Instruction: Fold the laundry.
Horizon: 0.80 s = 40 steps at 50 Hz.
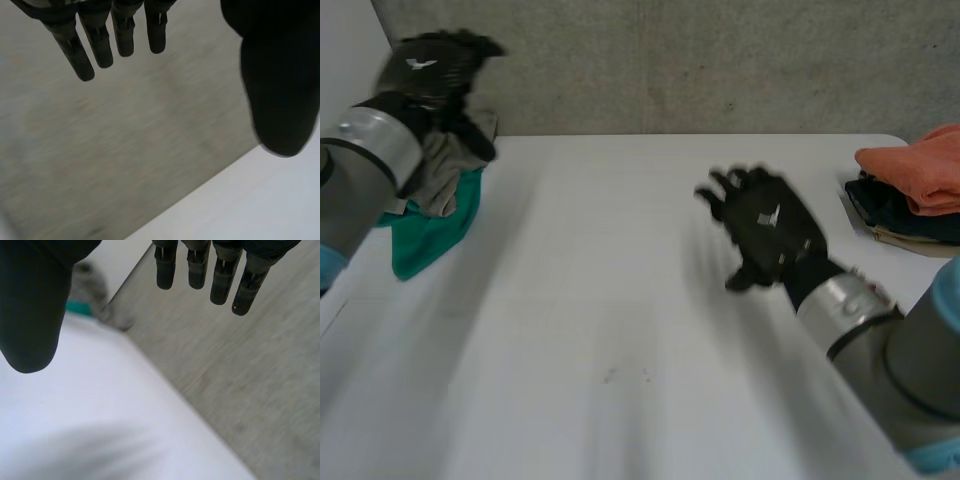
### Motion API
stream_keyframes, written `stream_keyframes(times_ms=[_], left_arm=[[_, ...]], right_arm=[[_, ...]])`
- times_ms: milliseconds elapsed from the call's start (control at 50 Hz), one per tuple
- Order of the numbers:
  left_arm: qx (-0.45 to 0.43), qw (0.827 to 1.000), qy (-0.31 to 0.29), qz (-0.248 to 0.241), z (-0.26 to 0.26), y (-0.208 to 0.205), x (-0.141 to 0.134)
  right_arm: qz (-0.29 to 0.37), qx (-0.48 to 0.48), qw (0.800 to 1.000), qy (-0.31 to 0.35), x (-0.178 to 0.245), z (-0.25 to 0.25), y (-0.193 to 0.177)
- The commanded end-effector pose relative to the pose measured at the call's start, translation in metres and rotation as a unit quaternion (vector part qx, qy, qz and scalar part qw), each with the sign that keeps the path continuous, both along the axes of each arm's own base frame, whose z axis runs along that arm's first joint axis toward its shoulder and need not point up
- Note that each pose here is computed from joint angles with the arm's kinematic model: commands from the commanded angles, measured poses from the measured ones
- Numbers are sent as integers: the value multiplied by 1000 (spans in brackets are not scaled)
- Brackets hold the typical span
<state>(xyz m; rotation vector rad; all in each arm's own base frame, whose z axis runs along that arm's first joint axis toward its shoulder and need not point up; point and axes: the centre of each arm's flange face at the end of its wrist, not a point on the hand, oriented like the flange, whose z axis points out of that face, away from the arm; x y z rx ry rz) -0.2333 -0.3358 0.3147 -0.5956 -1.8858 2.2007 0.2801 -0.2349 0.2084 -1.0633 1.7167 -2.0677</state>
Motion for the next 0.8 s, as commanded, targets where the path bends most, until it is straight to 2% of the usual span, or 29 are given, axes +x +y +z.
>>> stream_keyframes(times_ms=[20, 180, 240, 320, 420, 500, 740, 800], left_arm=[[-36, 987, -82, 135, -57, -109, 92], [-20, 988, -113, 107, -115, -156, 114], [-25, 986, -114, 119, -126, -171, 134], [-54, 984, -116, 127, -138, -191, 145], [-64, 984, -118, 119, -158, -205, 145], [-62, 986, -123, 91, -175, -209, 141], [-74, 980, -182, 35, -212, -211, 132], [-84, 976, -197, 34, -214, -213, 132]], right_arm=[[-32, 24, 996, 77, -12, -37, 11], [-77, 38, 993, 75, -35, -44, -10], [-76, 45, 993, 78, -35, -48, -9], [-74, 57, 992, 84, -35, -57, -8], [-69, 60, 992, 85, -33, -59, -6], [-69, 62, 992, 89, -32, -62, -6], [-72, 60, 991, 92, -33, -65, -9], [-73, 60, 991, 92, -33, -65, -9]])
